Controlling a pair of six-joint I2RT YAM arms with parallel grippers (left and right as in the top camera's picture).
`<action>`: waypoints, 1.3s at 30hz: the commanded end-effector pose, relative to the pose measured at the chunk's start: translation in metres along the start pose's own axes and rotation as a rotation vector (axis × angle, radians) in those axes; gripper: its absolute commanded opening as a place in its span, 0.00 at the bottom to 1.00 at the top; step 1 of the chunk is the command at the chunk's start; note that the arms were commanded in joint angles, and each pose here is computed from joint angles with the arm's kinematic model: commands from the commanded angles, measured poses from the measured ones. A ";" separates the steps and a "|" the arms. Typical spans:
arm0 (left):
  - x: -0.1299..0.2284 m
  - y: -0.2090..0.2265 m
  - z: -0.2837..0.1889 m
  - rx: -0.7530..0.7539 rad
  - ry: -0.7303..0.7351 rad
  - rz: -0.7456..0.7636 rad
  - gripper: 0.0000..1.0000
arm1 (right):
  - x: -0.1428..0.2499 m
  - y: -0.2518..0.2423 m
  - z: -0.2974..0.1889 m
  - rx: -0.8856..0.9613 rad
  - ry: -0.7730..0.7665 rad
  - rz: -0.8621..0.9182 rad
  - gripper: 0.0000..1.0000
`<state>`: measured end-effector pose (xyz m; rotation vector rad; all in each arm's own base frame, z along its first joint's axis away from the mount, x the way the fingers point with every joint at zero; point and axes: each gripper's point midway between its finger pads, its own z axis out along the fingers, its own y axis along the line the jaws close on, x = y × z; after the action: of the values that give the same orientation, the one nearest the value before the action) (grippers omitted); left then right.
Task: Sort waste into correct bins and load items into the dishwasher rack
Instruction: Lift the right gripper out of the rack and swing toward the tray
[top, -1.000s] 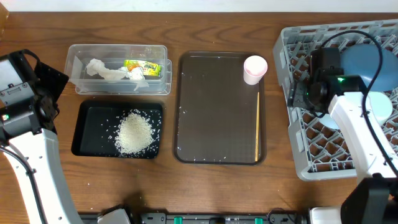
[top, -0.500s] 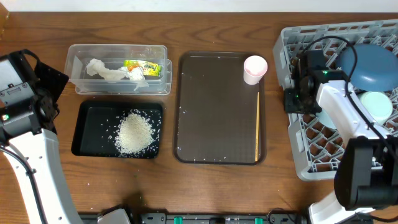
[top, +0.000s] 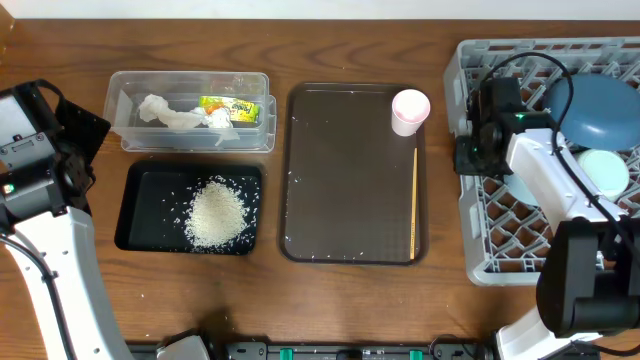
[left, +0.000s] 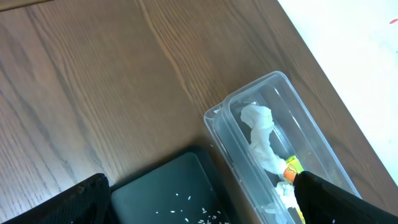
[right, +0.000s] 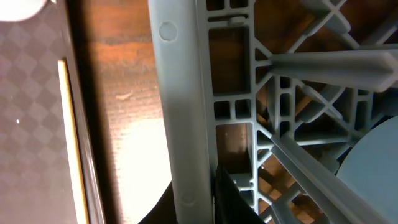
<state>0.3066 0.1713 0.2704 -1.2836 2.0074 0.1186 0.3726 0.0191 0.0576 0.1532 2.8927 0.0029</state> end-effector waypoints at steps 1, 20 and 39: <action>-0.004 0.001 -0.001 -0.008 -0.009 -0.009 0.96 | -0.006 0.004 -0.002 -0.028 -0.018 0.180 0.01; -0.004 0.001 -0.001 -0.008 -0.009 -0.009 0.96 | -0.014 0.035 -0.006 -0.201 -0.049 -0.029 0.01; -0.004 0.001 -0.001 -0.008 -0.009 -0.009 0.96 | -0.004 0.037 -0.006 -0.220 -0.022 -0.179 0.01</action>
<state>0.3065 0.1712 0.2703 -1.2837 2.0078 0.1186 0.3815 0.0284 0.0588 0.0454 2.8627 0.0736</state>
